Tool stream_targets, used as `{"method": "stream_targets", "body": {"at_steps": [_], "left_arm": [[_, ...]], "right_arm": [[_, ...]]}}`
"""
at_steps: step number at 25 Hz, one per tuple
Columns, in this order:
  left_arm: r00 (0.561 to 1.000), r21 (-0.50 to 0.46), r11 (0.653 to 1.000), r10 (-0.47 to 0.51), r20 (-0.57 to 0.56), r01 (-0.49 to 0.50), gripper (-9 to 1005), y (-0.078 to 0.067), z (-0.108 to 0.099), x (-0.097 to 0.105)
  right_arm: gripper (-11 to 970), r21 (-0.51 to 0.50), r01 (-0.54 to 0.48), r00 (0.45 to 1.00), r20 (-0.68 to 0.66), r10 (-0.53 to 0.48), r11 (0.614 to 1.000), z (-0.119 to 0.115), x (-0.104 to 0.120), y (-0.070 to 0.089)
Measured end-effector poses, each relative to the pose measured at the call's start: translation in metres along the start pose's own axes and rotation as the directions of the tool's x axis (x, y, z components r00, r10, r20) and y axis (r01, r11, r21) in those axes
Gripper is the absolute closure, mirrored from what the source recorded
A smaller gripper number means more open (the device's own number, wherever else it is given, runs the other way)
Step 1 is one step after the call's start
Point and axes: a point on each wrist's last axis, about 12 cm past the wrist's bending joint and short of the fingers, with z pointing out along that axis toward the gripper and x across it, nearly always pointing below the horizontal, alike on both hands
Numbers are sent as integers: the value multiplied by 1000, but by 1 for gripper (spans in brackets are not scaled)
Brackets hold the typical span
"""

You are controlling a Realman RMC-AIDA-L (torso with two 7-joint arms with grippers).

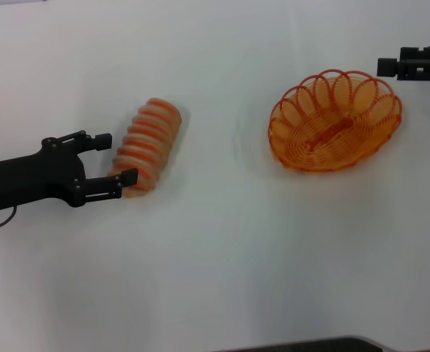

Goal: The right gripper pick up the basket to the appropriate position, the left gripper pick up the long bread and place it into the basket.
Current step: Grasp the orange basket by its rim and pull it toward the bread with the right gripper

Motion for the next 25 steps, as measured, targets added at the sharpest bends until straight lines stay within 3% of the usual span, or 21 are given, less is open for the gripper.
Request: {"method": "stream_targets", "body": {"at_steps": [11,25], "left_arm": [[1000,-3,1000,-8,6,8,142,1,-2,-3],[1000,18,1000,12,14,-12,144,0,-2,-7]], "right_arm": [[21,203,-111,978,-150,143,973,8,-33,-14],[159,314,-37,949,-286,132,949,33,-42,-17]]}}
